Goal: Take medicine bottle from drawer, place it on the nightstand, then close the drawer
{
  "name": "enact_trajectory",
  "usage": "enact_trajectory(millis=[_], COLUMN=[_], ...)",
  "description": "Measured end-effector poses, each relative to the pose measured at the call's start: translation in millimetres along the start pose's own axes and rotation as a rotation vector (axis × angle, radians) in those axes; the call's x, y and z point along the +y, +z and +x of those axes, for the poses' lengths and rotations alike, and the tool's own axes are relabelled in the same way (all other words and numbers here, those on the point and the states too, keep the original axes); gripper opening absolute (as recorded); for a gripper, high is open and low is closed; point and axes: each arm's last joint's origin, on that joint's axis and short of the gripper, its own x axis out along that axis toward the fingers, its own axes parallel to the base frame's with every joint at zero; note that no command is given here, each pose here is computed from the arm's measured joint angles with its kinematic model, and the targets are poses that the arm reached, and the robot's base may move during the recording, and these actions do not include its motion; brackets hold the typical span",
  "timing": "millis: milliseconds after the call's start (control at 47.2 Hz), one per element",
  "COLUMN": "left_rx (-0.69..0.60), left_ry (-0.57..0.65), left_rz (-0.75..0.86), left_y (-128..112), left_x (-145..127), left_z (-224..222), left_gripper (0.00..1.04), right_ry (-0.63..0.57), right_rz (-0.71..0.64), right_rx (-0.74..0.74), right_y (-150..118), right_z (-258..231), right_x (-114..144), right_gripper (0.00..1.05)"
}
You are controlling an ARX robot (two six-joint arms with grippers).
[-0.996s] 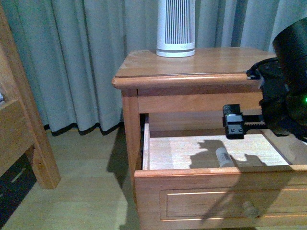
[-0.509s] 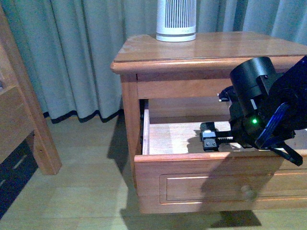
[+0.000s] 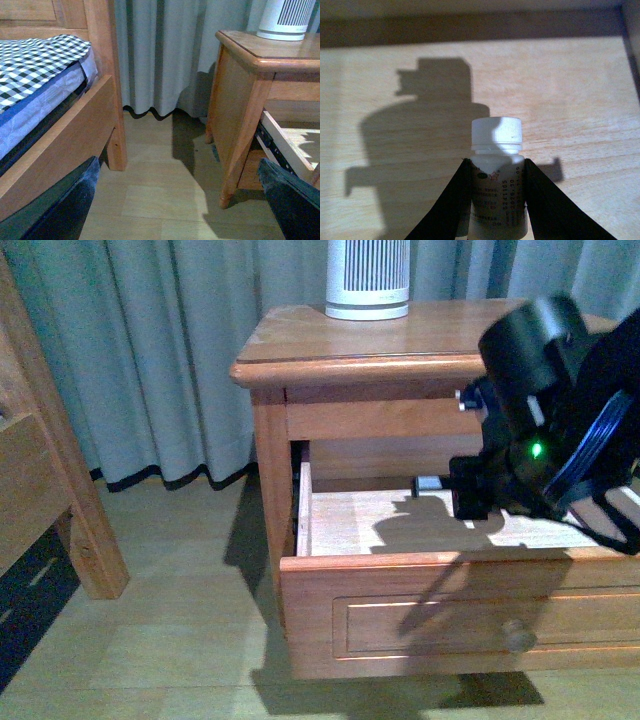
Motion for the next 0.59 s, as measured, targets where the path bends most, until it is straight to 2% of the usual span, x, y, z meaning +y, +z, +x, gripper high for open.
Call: enact_trajectory(millis=[106,233,297,403,594], left_rx=[0.000,0.000,0.000,0.000,0.000], left_ry=[0.000,0.000,0.000,0.000,0.000], left_rz=[0.000,0.000,0.000,0.000,0.000], left_y=[0.0,0.0,0.0,0.0,0.0], left_x=[0.0,0.0,0.0,0.0,0.0], left_z=[0.0,0.0,0.0,0.0,0.0], left_gripper=[0.98,0.98,0.98,0.98,0.98], right_ry=[0.085,0.134,0.122,0.069,-0.017], right_rz=[0.030,0.055,0.086,0.115,0.133], right_rx=[-0.120,-0.228,-0.308,-0.341,-0.318], right_y=[40.9,70.6,99.6,131.7,164.0], right_z=[-72.8,-120.2,-134.9,-126.4,-82.7], right_x=[10.0,6.8,-4.1,-21.8,-41.8], right_gripper=[0.27,0.27,0.26,0.26,0.26])
